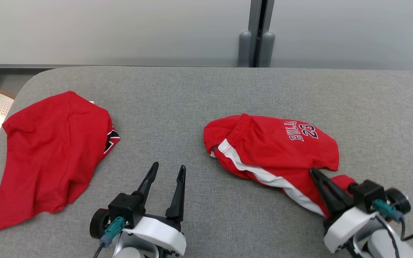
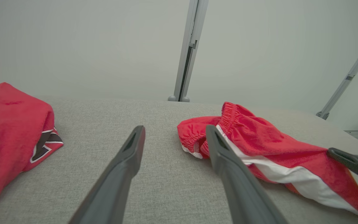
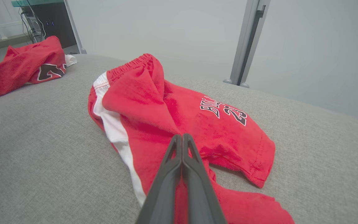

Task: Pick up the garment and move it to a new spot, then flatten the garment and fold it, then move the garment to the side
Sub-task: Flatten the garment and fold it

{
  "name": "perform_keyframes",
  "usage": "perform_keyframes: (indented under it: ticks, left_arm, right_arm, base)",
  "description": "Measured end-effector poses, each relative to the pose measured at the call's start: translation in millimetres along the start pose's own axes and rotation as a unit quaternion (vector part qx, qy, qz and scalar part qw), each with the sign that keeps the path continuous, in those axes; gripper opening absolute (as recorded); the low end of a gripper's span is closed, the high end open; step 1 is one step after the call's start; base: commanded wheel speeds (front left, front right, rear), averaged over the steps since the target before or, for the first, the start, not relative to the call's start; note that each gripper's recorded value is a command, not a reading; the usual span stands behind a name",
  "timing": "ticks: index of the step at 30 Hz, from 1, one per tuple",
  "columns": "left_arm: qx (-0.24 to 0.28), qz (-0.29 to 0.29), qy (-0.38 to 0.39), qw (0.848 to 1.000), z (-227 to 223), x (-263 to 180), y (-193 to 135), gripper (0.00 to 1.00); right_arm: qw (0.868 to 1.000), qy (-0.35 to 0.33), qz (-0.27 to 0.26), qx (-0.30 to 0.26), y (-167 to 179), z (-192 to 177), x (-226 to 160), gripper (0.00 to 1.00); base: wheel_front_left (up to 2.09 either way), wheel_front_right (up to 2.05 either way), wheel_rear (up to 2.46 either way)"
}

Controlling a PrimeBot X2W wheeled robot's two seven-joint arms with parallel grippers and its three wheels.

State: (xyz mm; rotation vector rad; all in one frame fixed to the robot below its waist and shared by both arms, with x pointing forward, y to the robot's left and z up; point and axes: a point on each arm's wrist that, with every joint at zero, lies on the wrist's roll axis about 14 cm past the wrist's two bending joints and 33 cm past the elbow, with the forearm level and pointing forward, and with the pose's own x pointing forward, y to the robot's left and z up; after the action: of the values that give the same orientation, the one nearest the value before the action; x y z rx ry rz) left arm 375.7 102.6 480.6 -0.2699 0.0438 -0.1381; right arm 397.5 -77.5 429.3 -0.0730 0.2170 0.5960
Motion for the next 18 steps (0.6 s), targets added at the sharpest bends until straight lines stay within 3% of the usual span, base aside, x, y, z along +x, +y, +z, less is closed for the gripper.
perform_keyframes:
  ticks: [9,18]
  left_arm:
    - [0.000,-0.004,0.004,1.000,-1.9,5.5,-0.7,1.00]
    - [-0.001,0.004,0.012,1.000,-6.8,7.4,4.9,1.00]
  right_arm:
    - [0.994,0.039,0.030,-0.096,-25.0,12.0,28.1,0.00]
    - [0.988,0.079,0.019,-0.133,-58.1,2.7,52.1,0.00]
  base:
    - [0.00,0.00,0.00]
    - [0.00,0.00,0.00]
